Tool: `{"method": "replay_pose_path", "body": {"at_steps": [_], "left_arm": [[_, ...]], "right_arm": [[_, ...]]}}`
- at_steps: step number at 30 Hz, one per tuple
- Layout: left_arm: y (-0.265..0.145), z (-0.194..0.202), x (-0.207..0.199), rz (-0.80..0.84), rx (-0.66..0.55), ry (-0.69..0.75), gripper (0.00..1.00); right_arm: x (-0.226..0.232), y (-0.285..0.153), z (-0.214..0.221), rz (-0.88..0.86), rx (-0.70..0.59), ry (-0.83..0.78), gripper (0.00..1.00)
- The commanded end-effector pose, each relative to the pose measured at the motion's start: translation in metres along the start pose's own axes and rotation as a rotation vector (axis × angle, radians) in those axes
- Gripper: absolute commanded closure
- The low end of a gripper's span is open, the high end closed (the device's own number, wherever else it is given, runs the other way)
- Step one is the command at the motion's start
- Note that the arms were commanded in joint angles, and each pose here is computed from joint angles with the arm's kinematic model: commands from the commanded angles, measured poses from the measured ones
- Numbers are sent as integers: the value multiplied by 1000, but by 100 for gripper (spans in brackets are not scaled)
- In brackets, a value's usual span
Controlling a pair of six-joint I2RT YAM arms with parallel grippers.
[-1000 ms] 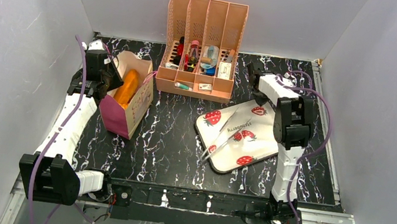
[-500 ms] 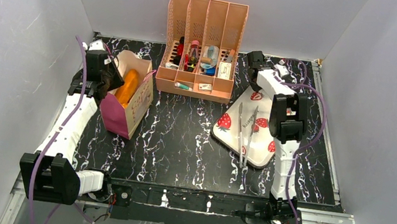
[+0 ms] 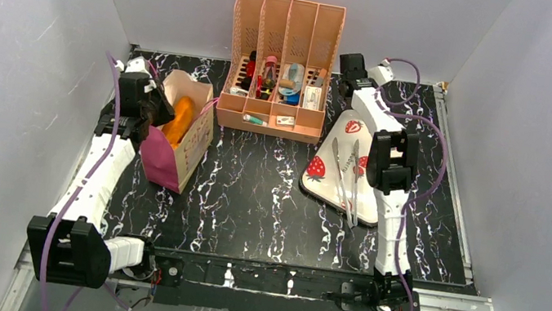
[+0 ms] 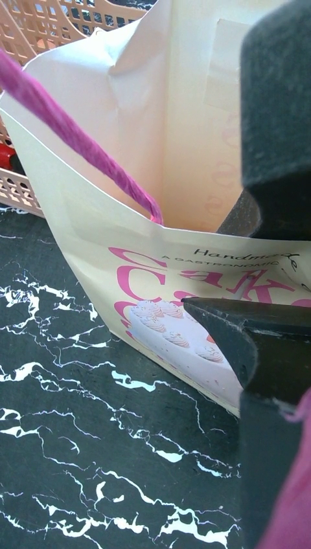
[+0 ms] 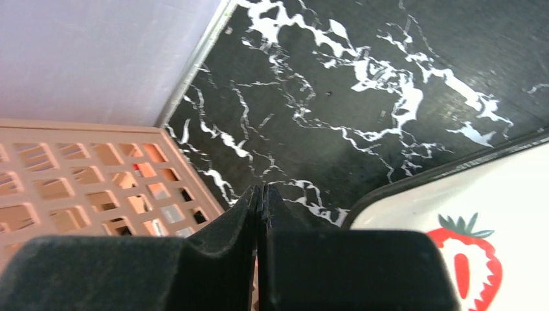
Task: Take the fake bread out of the paper bag
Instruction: Move the container to the center of the board, then adjust the paper bag at the center of the board.
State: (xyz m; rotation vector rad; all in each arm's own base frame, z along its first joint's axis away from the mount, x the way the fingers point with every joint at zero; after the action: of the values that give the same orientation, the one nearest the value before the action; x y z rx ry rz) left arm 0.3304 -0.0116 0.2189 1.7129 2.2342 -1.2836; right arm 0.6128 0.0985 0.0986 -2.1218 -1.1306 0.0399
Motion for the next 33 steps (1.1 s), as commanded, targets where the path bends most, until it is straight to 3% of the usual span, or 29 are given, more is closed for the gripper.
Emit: {"method": "replay_pose_path", "body": {"at_steps": [1, 7, 12, 18, 25, 30, 33], "left_arm": [[-7, 10, -6, 49, 34, 8, 98], [-10, 17, -16, 82, 42, 69, 100], [-13, 30, -36, 126, 64, 149, 100], [-18, 50, -52, 162, 88, 213, 100], [-28, 64, -53, 190, 94, 242, 100], [-29, 71, -52, 204, 107, 245, 100], [-28, 75, -52, 218, 115, 248, 100]], "right_arm": [[25, -15, -38, -64, -128, 2, 100], [23, -91, -90, -118, -348, -98, 100], [3, -170, -114, -330, -518, -156, 99], [-34, -221, -101, -465, -520, -255, 76], [-65, -265, -85, -623, -564, -311, 19], [-65, -303, -87, -825, -659, -232, 4], [-66, -319, -88, -892, -658, -182, 2]]}}
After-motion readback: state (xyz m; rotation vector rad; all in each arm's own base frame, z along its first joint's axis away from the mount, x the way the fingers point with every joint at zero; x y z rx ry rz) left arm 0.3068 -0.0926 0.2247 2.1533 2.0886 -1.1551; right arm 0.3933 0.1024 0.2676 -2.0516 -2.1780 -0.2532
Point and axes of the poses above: each gripper's point midway between its finger pads, its own y axis out along the fingers, its own x axis along the line the jaws close on, z = x × y, the point moved 3 cm from there along -y, back along the fingers, and after that the axes turned 13 degrees about -y, right-handed, at the moved point
